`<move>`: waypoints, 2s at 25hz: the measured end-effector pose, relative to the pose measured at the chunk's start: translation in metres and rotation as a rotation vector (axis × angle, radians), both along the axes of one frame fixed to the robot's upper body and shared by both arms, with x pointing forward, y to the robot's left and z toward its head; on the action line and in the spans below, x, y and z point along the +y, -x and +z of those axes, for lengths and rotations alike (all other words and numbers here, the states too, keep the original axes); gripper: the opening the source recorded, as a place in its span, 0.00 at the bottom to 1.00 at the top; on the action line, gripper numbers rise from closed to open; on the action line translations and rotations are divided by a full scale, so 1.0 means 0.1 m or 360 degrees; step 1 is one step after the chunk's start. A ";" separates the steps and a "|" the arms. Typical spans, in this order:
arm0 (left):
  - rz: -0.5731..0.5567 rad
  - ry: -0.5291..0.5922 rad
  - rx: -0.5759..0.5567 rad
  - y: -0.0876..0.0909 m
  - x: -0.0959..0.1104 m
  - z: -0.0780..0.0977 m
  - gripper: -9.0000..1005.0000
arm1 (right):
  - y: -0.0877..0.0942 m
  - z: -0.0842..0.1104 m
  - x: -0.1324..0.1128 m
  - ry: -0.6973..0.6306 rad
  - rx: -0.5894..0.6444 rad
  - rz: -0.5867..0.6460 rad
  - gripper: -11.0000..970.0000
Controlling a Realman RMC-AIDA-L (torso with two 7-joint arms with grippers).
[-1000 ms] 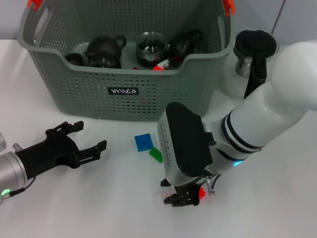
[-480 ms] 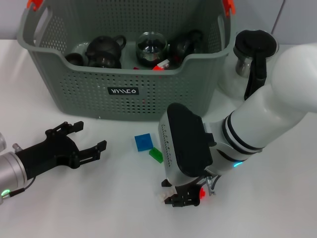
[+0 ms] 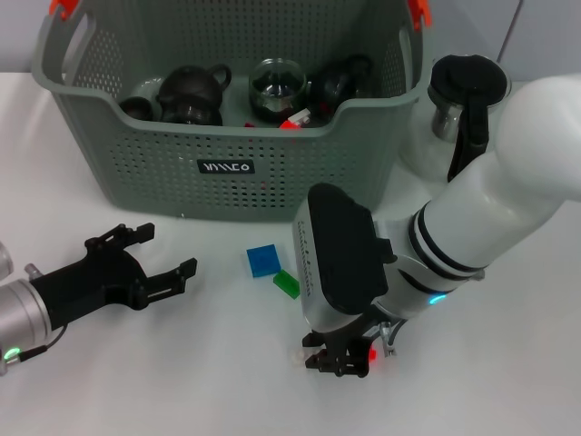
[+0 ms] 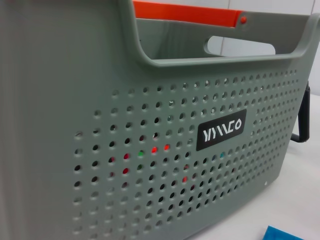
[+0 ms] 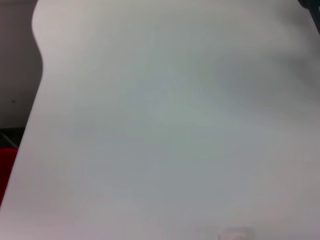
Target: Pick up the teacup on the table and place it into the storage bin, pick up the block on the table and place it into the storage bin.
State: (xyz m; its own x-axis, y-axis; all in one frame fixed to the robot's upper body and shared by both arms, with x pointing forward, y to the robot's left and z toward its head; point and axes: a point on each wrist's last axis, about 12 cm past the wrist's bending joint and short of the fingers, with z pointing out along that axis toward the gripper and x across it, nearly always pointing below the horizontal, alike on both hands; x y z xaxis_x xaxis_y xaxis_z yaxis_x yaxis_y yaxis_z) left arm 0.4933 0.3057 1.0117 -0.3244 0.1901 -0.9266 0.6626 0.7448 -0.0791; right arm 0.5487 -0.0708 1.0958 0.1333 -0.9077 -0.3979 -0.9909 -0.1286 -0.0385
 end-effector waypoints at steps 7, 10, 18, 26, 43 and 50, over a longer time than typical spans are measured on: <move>-0.0002 0.0004 0.0003 0.00 -0.01 0.00 0.89 | 0.00 0.00 -0.01 -0.0003 0.0019 -0.0013 0.21; -0.0003 0.0005 0.0004 0.00 -0.01 0.00 0.89 | 0.00 0.02 0.00 -0.0010 0.0023 -0.0026 0.21; 0.0005 0.0005 0.0012 0.02 0.00 -0.02 0.89 | -0.02 0.28 -0.06 -0.0079 0.0085 -0.0039 0.21; 0.0010 0.0001 0.0012 0.03 0.02 -0.02 0.89 | -0.10 1.17 -0.35 -0.0308 -0.0036 -0.0138 0.21; -0.0003 0.0007 0.0004 0.00 -0.01 -0.01 0.89 | -1.21 1.66 -0.47 -0.0743 -0.0376 -0.1301 0.21; -0.0005 0.0006 0.0003 0.00 -0.01 0.00 0.89 | -1.50 1.15 -0.35 -0.0570 -0.0397 -0.1374 0.23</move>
State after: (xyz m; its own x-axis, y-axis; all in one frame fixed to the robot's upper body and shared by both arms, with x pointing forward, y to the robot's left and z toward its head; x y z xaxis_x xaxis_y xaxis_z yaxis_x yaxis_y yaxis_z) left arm 0.4936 0.3044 1.0114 -0.3255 0.1875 -0.9268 0.6646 0.7425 -0.0832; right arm 0.6990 -0.1055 1.2106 -0.4047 -0.5631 -0.7205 -0.6968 0.7001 -0.1559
